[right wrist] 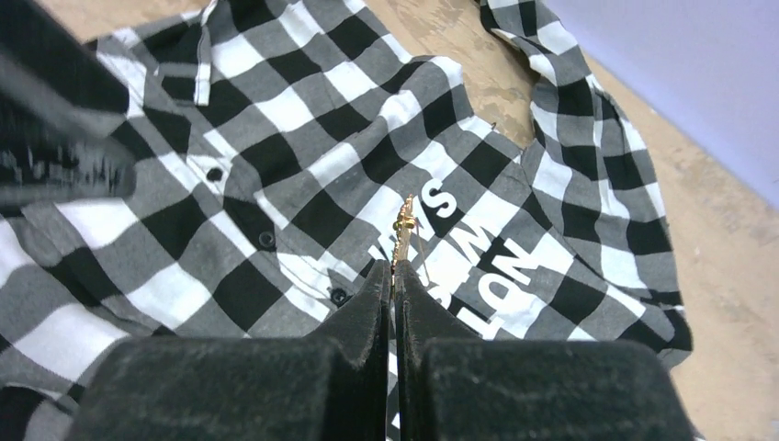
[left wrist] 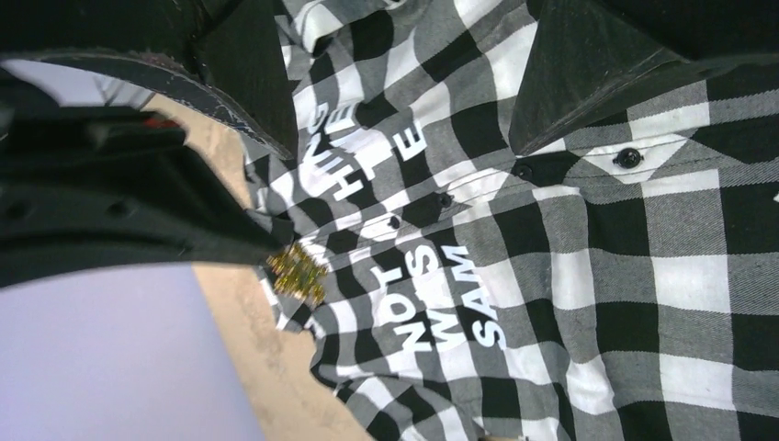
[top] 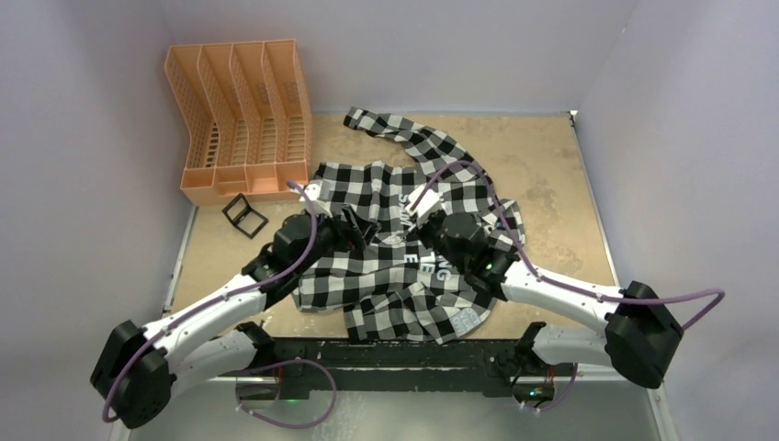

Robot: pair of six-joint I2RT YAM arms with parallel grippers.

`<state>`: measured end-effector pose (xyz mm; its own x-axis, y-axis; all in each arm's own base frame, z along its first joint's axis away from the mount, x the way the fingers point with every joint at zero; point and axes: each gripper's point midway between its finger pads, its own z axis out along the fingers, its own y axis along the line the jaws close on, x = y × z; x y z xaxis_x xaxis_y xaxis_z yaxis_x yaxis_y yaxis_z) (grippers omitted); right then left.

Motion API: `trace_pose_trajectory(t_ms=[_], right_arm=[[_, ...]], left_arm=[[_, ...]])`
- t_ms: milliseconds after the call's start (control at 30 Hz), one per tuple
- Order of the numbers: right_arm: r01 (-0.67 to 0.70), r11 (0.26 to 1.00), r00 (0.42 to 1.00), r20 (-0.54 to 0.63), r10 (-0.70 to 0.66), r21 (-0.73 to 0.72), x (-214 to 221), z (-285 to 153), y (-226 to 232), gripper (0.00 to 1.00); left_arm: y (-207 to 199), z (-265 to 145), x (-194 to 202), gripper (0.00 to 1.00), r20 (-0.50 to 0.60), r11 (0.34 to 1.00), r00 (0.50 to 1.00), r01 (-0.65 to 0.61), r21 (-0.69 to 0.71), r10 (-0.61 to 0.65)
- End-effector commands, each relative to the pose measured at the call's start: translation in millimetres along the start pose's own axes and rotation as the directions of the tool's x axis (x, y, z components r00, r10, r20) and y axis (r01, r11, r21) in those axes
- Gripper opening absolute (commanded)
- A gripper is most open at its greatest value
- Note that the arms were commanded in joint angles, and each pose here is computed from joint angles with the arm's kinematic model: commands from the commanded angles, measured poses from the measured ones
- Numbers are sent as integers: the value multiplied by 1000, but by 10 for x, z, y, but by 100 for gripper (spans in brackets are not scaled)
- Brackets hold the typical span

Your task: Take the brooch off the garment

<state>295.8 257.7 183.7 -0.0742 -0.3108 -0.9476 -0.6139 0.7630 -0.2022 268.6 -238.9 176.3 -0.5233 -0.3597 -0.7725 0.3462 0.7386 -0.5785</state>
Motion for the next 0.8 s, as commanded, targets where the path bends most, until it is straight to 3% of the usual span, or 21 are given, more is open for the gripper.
trace_pose_trajectory(t_ms=[0,367,600,767], right_arm=[[220,965,974,30,-226,145,-125,-66,-12,0],[463,849,872,38,-487,256,-53,-167,353,0],[554,700,765,54,-641,451,-233,-316,343,0],[619,530,641,16,-767,580,-303,-487,295,0]], left_arm=[[-24,-174,-131,84,54,996,995,83,7,-84],[-253,-236,-286,81,93,981,981,161,110,-171],[-274,-85,-286,76,82,981,983,156,116,-166],[-258,-2,-345,72,49,967,977,197,164,-207]])
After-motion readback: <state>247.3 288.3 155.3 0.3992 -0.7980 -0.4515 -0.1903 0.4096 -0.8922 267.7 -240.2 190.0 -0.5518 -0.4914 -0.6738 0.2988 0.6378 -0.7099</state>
